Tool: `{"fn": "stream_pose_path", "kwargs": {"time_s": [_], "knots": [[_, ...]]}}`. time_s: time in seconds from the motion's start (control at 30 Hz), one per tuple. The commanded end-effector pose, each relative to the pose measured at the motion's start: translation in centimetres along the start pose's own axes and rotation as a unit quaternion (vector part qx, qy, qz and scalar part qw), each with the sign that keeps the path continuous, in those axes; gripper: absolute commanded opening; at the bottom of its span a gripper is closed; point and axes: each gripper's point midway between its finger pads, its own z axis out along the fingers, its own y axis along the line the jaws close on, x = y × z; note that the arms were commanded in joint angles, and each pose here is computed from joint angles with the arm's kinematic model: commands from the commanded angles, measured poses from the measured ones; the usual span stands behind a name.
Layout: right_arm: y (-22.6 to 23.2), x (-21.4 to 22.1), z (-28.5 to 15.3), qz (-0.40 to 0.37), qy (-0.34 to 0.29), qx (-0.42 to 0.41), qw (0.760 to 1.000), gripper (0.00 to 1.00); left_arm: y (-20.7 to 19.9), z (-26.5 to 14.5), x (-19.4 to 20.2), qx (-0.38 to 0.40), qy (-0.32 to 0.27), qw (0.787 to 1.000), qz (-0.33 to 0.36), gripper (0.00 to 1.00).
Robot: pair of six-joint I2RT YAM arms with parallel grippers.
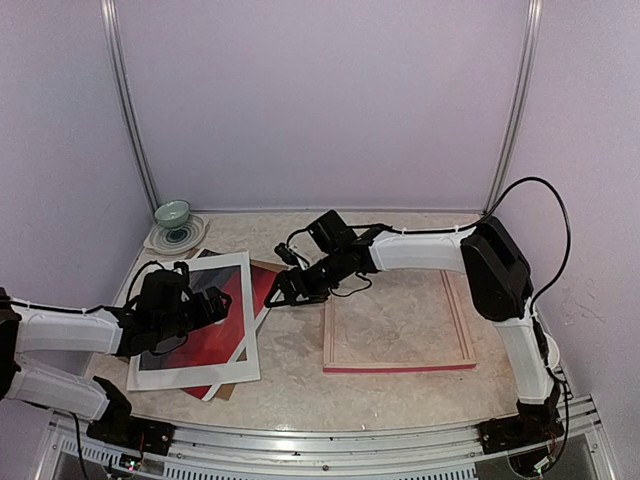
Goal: Put the photo into the frame
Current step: Pick up the glass panel from the mat board.
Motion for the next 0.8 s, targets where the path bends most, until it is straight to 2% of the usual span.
{"fn": "stream_pose_path", "kwargs": {"time_s": [0.0, 0.77], "knots": [[0.3, 0.4, 1.5, 0.006, 0.013, -0.011, 1.0, 0.99, -0.2, 0.2, 0.7, 0.014, 0.002, 1.0, -0.002, 0.99], [-0.5, 1.2, 4.5, 0.06, 0.043, -0.053, 0.996, 0.99, 0.4, 1.0, 3.2, 0.025, 0.029, 0.999, -0.004, 0.99]]}}
